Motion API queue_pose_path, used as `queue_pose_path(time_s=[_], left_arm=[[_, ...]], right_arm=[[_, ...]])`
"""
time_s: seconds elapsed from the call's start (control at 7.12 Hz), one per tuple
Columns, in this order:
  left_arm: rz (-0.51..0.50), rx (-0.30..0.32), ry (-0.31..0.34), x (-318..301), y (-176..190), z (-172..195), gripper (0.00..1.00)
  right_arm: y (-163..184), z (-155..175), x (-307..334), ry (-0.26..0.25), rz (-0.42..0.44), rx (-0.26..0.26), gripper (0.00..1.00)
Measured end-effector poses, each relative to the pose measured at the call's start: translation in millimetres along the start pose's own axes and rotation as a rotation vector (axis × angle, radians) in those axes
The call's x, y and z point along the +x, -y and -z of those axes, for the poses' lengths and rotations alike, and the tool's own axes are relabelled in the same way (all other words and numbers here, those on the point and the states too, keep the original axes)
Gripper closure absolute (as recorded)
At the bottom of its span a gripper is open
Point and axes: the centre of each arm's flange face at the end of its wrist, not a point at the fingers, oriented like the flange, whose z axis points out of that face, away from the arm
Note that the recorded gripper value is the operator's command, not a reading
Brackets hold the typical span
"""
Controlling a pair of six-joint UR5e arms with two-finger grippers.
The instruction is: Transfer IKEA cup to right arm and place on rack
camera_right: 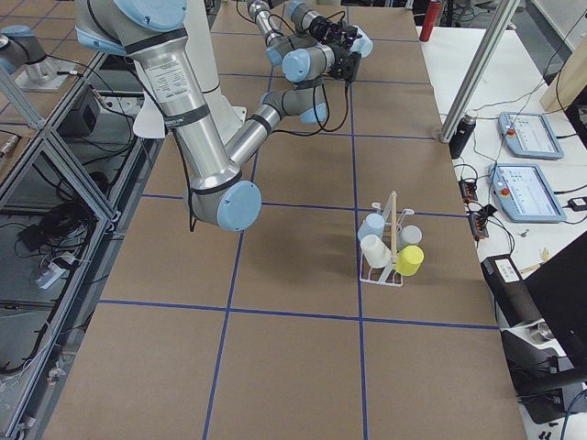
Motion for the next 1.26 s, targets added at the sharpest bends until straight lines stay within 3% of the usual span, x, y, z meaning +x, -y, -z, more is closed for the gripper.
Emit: queue_pose_path(time_s=[0.98, 1.12, 1.26], left_arm=[[0.034, -0.011, 0.004, -20.5, -20.6, -3.0, 1.0], [0.035, -0.012, 0.006, -21.9, -21.4, -3.0, 1.0], [0.037, -0.013, 0.006, -22.4, -22.2, -2.8, 0.97]], right_arm=[[-11.1, -5.2, 7.5, -0.001, -0.01, 0.001, 0.05], [-11.7, -5.7, 6.2, 0.002, -0.01, 0.0, 0.26], [-11.9, -6.1, 5.7, 0.003, -0.01, 0.0, 0.99]])
